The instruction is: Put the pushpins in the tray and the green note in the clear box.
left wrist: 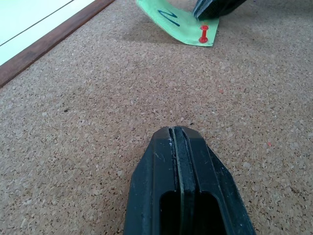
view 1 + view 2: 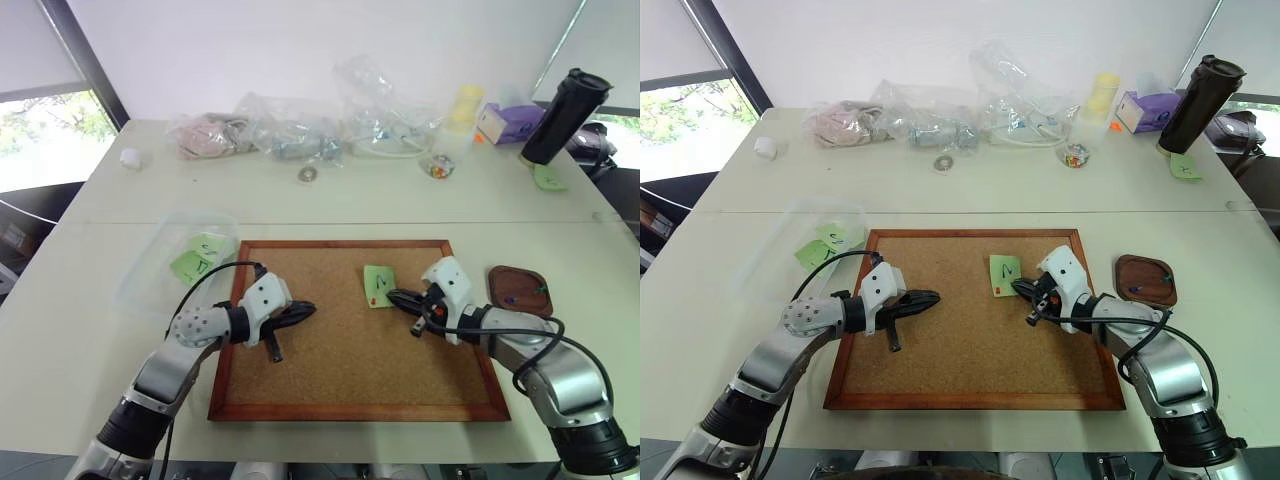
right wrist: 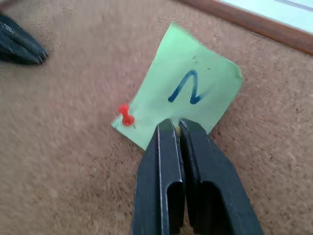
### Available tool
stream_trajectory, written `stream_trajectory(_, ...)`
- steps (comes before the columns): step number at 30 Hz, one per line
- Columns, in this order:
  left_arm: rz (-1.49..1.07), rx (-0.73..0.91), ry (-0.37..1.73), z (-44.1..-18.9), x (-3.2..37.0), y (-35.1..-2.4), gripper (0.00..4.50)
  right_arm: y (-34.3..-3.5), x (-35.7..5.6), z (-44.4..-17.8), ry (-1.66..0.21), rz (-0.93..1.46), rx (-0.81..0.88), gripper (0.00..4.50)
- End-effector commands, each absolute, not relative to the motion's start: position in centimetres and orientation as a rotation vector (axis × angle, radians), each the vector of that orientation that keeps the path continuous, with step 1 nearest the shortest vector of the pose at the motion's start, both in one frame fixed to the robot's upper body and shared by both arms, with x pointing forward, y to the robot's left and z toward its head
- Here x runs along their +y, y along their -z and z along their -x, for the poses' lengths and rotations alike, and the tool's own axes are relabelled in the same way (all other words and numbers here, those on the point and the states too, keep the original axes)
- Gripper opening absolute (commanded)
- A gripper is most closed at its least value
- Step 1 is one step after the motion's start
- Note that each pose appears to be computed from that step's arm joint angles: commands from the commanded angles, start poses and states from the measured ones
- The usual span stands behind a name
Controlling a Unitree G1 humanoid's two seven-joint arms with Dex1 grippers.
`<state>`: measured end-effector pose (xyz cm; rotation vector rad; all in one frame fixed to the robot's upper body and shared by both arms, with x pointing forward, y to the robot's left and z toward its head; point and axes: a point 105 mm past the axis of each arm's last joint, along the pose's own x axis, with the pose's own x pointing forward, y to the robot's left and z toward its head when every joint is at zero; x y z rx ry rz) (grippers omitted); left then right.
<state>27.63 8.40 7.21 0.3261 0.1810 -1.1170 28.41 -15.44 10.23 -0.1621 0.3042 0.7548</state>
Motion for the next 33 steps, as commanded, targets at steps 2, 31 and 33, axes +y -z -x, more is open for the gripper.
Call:
stream_trajectory(2, -0.318, 0.288, 1.148, -26.7, 8.6, -5.0, 0.00, -13.3, -15.9, -28.6, -0.739, 0.188, 0.210, 0.04)
stream_trajectory(31, -0.313, 0.289, 1.150, -26.7, 8.6, -4.7, 0.00, -11.5, -31.2, -29.1, -0.198, 0.149, 0.294, 0.04)
stream_trajectory(33, -0.314, 0.289, 1.149, -26.7, 8.6, -4.7, 0.00, -10.9, -31.6, -28.8, -0.191, 0.145, 0.310, 0.04)
